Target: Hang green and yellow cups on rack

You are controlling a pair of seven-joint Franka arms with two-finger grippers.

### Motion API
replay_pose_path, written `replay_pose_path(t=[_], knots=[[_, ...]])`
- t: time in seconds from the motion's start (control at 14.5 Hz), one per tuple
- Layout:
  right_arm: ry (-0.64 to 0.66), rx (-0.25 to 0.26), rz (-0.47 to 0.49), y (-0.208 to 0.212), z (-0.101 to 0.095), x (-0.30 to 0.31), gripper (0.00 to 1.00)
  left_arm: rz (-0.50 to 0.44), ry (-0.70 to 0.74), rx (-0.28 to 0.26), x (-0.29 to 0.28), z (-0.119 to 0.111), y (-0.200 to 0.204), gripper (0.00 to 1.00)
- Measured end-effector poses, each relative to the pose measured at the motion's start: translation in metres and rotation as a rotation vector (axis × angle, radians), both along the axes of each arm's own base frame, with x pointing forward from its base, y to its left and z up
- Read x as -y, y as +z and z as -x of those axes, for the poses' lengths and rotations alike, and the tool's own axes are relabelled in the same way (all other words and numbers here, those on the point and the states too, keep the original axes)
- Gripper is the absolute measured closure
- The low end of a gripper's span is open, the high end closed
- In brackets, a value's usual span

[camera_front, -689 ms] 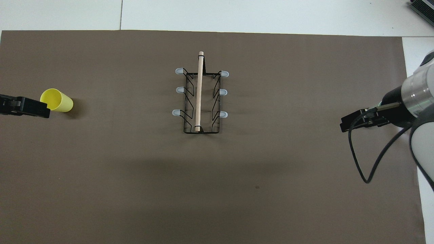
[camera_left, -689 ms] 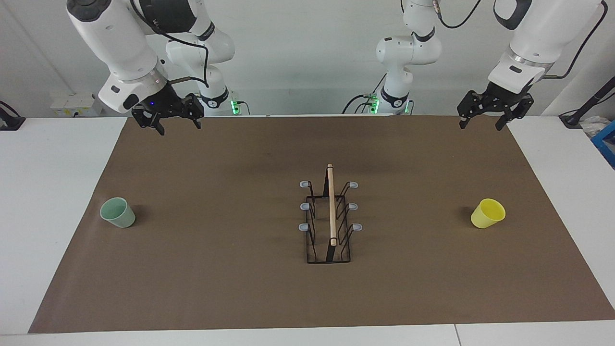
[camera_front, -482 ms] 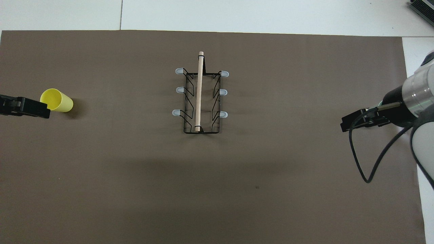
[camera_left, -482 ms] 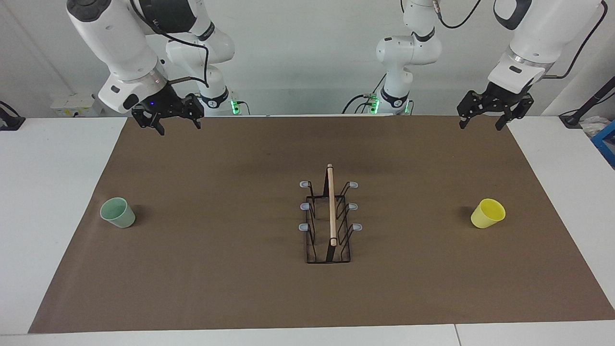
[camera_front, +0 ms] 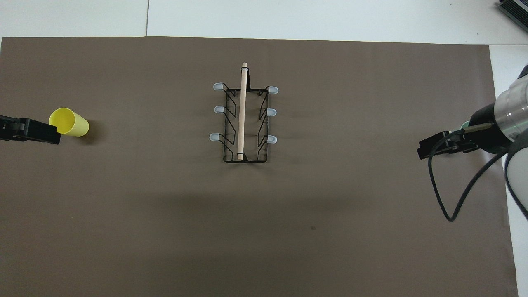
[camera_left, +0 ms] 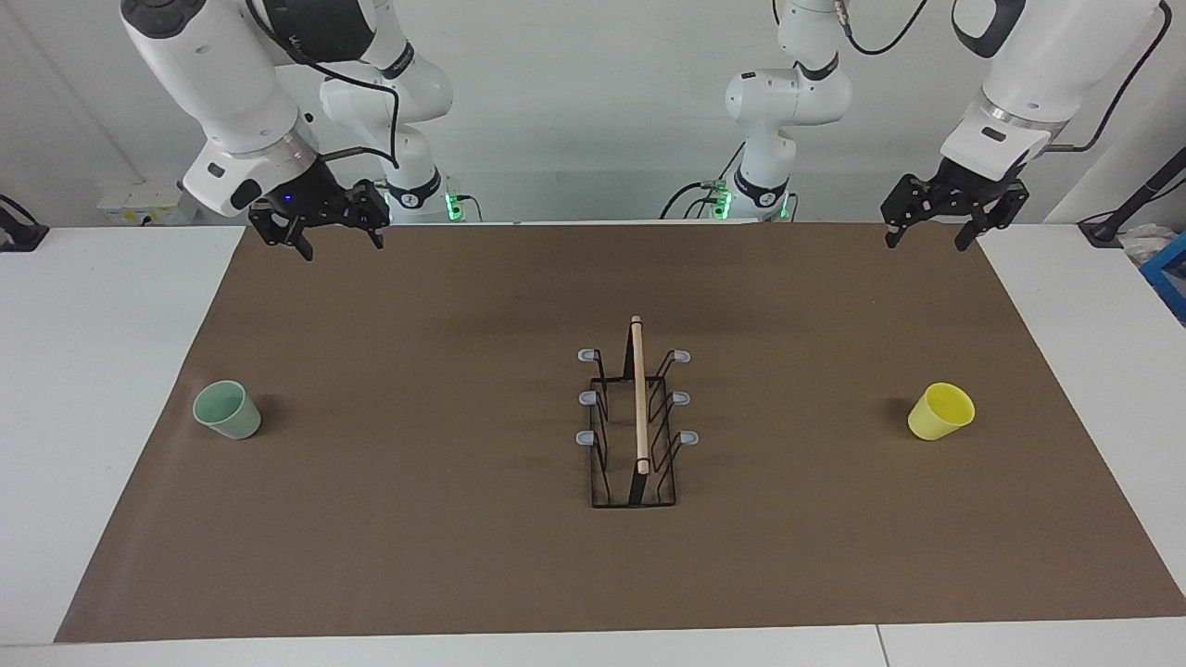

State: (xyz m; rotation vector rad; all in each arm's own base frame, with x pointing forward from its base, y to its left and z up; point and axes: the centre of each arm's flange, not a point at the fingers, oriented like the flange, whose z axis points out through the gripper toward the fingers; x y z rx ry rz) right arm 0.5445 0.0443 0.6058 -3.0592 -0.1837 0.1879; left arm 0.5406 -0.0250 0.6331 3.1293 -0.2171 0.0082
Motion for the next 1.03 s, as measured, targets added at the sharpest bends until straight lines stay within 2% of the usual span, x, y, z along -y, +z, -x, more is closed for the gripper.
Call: replay_pose_path(t=[0.55,0.83,1.03], knots=[[0.0,0.001,0.0,0.0,0.0,0.0,0.0,-0.001,0.012,-0.023,-0.001,-0.006,-0.012,0.0],[0.0,0.001,0.0,0.0,0.0,0.0,0.0,-0.003,0.052,-0.058,-0.013,-0.03,-0.037,0.0],[-0.007,0.001,0.0,0.0,-0.001,0.004,0.0,0.051,0.158,-0.076,-0.038,-0.062,-0.056,0.0]])
